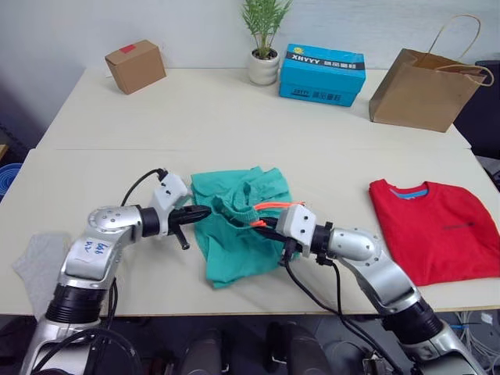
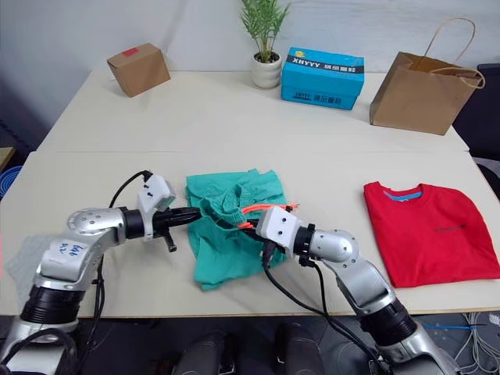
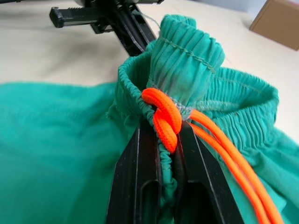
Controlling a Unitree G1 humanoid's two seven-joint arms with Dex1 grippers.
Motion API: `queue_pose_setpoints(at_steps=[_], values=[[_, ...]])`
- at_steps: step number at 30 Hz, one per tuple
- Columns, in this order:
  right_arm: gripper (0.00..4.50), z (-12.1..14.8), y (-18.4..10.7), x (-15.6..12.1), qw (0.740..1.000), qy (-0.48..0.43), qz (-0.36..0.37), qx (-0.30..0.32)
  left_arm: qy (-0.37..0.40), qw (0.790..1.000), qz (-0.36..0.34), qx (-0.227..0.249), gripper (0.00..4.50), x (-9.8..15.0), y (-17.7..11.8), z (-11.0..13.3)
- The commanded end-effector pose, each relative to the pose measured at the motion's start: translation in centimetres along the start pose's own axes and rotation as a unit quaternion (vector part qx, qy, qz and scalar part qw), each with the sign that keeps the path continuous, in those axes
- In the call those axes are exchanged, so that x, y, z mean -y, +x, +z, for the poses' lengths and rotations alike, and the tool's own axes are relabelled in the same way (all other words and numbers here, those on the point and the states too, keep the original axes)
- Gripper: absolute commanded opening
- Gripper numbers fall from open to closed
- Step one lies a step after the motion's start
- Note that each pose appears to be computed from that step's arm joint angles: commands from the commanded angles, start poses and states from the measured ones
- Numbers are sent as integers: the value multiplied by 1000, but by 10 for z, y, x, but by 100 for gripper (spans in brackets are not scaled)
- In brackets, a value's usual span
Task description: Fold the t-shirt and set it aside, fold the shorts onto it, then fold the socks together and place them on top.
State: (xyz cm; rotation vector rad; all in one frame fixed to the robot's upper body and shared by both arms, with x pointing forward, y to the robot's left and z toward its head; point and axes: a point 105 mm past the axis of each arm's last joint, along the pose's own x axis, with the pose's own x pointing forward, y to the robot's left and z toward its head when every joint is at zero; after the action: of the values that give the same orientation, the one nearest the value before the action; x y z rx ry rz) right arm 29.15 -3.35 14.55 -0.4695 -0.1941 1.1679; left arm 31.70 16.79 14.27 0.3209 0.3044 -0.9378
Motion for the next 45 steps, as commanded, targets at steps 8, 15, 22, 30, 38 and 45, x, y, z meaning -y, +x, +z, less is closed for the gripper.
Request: queue_pose_setpoints(at_steps=[8,15,22,30,38,45], values=[[259,38,-3,-15,977,123,167,57,40,999,-27,14,0,-14,-46,55],[394,53,-43,2,941,253,210,77,58,991,-71,92,0,-1,-13,88],[180,-6,-49,54,982,183,16,38,25,982,-99,158,0,23,40,104],[1,-40,-12,27,990,137,23,10,-36,992,-53,107,0,19,82,62],[1,-60,-26,-29,984,112,128,-41,-72,997,6,36,0,16,89,-5],[1,-8,-38,-10,970,216,110,35,-17,990,0,140,0,4,49,21]])
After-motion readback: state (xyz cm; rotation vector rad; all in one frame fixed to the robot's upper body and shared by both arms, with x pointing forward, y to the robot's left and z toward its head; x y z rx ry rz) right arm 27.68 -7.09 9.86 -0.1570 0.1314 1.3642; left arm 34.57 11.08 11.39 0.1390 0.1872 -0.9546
